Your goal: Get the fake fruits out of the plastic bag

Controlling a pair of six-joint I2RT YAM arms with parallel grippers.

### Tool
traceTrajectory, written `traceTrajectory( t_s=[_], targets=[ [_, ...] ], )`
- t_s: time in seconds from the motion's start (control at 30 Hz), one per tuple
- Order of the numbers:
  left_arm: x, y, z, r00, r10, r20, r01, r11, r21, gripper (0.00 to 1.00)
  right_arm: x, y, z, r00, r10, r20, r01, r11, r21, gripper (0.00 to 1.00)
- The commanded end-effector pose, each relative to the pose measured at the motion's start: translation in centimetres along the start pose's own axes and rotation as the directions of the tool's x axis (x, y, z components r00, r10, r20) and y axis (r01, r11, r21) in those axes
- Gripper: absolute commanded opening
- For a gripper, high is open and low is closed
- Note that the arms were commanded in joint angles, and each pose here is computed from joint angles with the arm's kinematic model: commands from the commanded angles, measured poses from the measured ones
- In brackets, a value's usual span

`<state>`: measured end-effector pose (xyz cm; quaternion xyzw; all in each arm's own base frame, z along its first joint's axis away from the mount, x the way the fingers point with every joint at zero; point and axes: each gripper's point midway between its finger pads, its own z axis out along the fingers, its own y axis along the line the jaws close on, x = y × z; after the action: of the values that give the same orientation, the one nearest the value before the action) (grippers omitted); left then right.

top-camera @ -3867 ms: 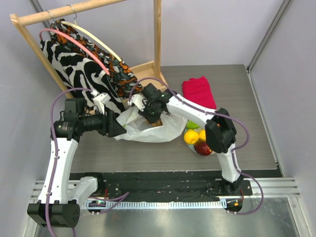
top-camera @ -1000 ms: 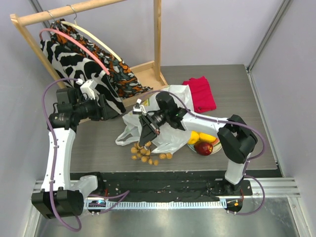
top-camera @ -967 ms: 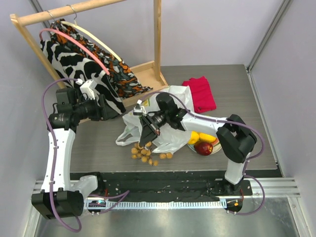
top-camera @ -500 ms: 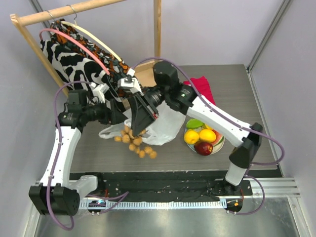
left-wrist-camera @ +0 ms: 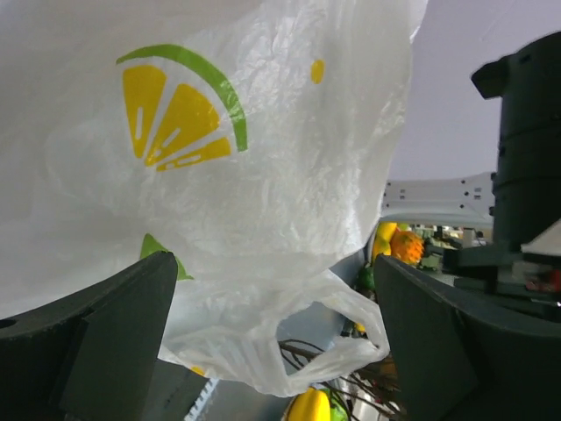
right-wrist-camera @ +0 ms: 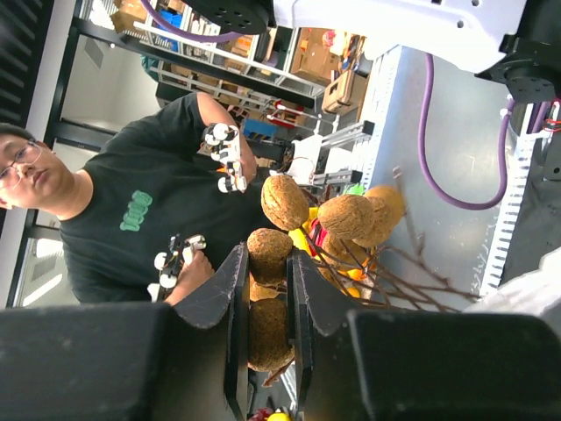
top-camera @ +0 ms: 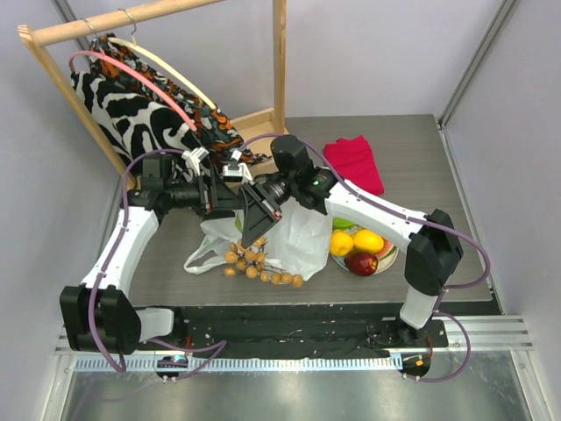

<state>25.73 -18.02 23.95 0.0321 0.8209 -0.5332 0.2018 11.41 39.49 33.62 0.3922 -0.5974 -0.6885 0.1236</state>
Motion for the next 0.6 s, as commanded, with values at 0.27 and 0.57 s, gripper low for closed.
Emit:
traceTrajectory(
  t_s=[0.27, 0.57],
  targets=[
    [8.2, -2.5, -3.1, 0.987, -0.099, -0.129, 0.106, 0.993, 0.05, 0.99, 0.3, 4.2, -2.1, 0.991, -0.134, 0.01, 0.134, 0.991, -0.015, 0.03],
    [9.6, -1.0, -1.9, 0.935, -0.31, -0.173, 0.328, 0.941, 0.086, 0.96, -0.3, 3.8, -2.4, 0.989, -0.147, 0.017, 0.147, 0.989, -0.01, 0.03]
  ],
)
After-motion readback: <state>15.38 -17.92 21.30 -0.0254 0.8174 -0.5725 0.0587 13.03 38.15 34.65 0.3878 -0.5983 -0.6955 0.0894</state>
